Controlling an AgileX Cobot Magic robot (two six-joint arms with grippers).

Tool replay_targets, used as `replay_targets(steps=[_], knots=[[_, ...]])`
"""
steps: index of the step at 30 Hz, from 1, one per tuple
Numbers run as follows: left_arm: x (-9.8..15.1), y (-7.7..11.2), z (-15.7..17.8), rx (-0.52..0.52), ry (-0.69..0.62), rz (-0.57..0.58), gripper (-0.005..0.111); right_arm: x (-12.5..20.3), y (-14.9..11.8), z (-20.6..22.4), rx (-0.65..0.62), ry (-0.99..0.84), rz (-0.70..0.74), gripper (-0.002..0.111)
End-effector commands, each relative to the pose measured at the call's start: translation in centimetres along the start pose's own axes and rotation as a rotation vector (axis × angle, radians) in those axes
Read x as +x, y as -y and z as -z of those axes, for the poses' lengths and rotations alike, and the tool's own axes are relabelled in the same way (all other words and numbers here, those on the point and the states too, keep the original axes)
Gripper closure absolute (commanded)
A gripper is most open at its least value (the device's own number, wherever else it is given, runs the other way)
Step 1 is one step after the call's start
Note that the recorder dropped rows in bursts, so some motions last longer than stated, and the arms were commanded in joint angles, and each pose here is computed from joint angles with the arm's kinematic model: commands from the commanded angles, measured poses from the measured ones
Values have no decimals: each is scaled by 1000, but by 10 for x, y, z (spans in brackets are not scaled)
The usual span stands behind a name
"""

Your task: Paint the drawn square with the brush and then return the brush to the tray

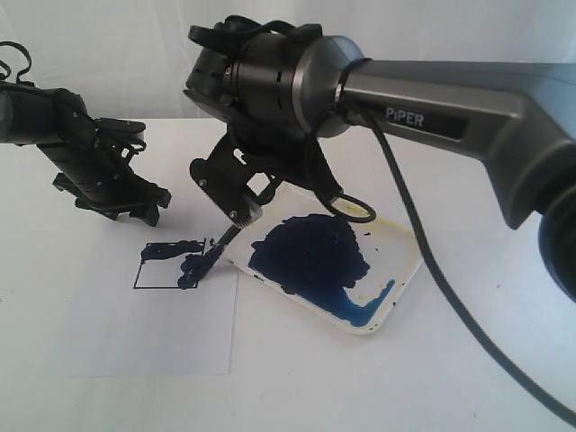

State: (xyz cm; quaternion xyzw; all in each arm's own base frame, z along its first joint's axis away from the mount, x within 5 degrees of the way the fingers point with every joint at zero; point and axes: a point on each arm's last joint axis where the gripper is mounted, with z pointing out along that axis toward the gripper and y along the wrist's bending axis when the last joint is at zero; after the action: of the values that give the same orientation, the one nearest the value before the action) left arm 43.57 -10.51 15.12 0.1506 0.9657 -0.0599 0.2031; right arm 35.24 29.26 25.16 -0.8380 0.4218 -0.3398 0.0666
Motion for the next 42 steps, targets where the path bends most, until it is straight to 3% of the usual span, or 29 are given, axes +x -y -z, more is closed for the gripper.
replay_targets(steps=[1, 24, 42], knots=[[3, 2, -2, 9, -29, 0, 37, -2, 5, -7, 56, -32, -26, 108], [3, 2, -2, 9, -29, 0, 37, -3, 13, -13, 144, -77, -46, 108], [3, 2, -2, 9, -29, 0, 37, -12, 5, -15, 55, 14, -13, 108]])
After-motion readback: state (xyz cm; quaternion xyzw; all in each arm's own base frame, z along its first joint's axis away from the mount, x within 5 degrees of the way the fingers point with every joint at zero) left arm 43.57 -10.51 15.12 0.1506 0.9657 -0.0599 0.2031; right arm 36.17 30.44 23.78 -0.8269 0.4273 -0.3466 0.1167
